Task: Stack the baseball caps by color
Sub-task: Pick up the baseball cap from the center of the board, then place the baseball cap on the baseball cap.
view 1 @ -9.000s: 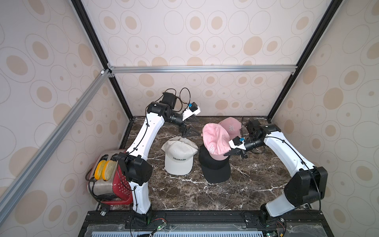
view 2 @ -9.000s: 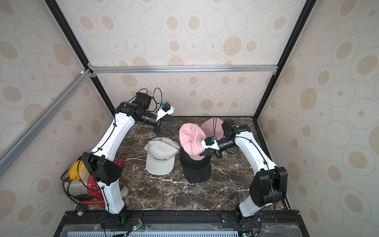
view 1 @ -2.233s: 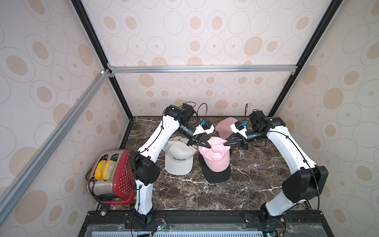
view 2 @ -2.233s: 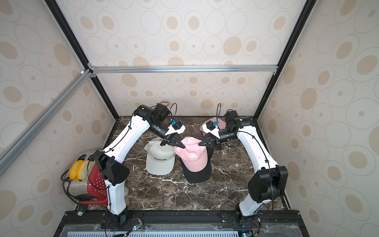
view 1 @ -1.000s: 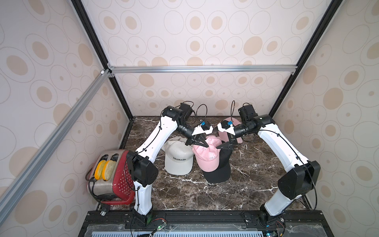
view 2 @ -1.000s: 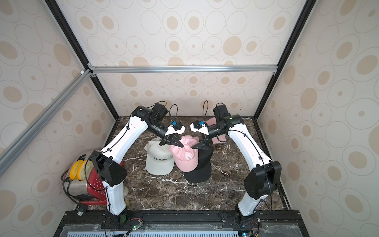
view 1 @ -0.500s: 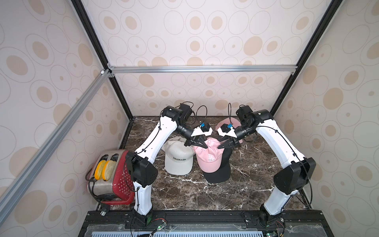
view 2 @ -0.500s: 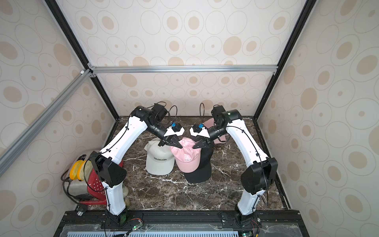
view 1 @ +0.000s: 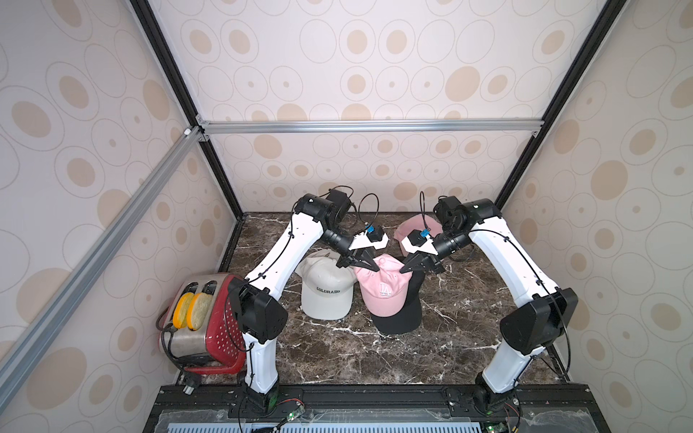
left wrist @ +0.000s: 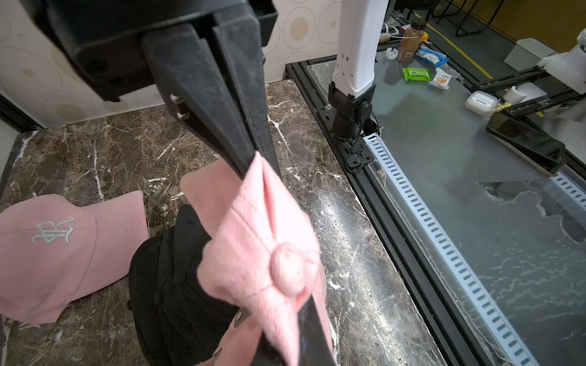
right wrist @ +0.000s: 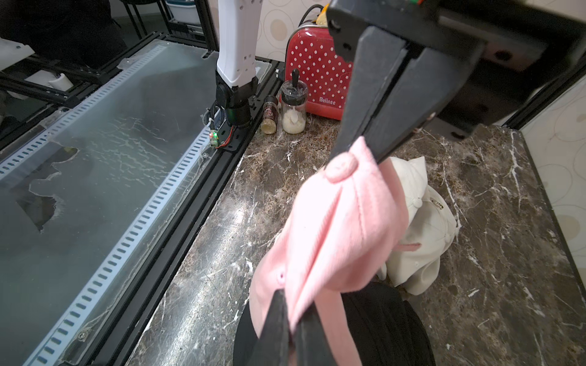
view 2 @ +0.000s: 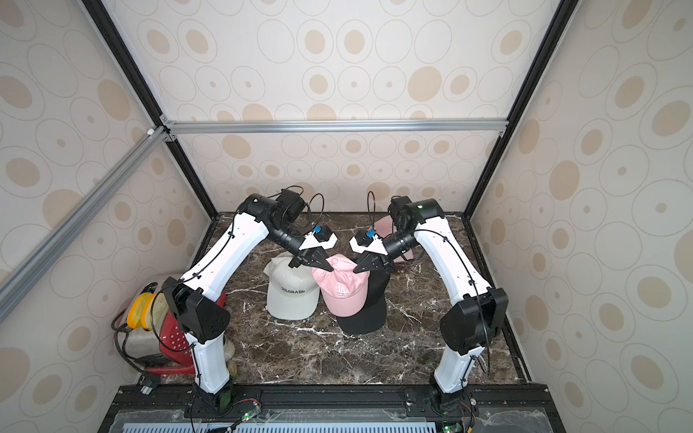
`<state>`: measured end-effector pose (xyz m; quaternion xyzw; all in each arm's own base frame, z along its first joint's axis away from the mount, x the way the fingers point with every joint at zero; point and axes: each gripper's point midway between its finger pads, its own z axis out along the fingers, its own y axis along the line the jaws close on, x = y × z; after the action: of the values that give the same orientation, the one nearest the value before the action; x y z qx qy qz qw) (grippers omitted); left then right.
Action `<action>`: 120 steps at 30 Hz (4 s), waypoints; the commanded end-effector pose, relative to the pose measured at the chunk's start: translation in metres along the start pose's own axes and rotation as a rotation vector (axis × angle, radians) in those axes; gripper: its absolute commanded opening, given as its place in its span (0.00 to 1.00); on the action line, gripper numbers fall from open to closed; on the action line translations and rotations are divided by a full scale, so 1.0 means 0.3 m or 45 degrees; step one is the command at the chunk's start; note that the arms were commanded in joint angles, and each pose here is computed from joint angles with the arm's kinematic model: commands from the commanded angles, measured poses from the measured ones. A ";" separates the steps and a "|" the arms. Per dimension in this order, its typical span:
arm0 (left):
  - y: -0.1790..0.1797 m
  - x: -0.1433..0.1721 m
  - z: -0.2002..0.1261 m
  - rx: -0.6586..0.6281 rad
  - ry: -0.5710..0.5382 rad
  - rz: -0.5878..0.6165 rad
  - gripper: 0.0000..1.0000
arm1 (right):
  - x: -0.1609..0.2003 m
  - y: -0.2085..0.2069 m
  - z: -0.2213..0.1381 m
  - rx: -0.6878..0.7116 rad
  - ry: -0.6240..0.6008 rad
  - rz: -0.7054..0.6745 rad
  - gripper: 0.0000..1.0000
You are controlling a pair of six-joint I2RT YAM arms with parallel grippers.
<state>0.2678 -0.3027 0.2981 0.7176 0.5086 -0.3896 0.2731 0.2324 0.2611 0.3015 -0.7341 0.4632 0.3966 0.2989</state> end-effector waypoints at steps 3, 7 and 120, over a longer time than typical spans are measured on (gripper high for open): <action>0.040 -0.035 -0.042 -0.114 -0.047 -0.019 0.00 | -0.022 0.032 -0.029 -0.018 -0.034 0.038 0.00; 0.073 -0.053 -0.041 -0.154 -0.099 -0.035 0.00 | -0.014 0.006 -0.021 -0.004 -0.046 0.131 0.00; 0.537 0.245 -0.228 -1.422 -0.525 -1.090 0.99 | 0.992 -0.611 -0.526 1.299 -0.694 1.576 0.92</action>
<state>0.4513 -0.2625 0.2569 0.1392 0.8137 -0.2545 0.5036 0.5109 0.0645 0.1145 -0.0005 0.8545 0.3482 0.3855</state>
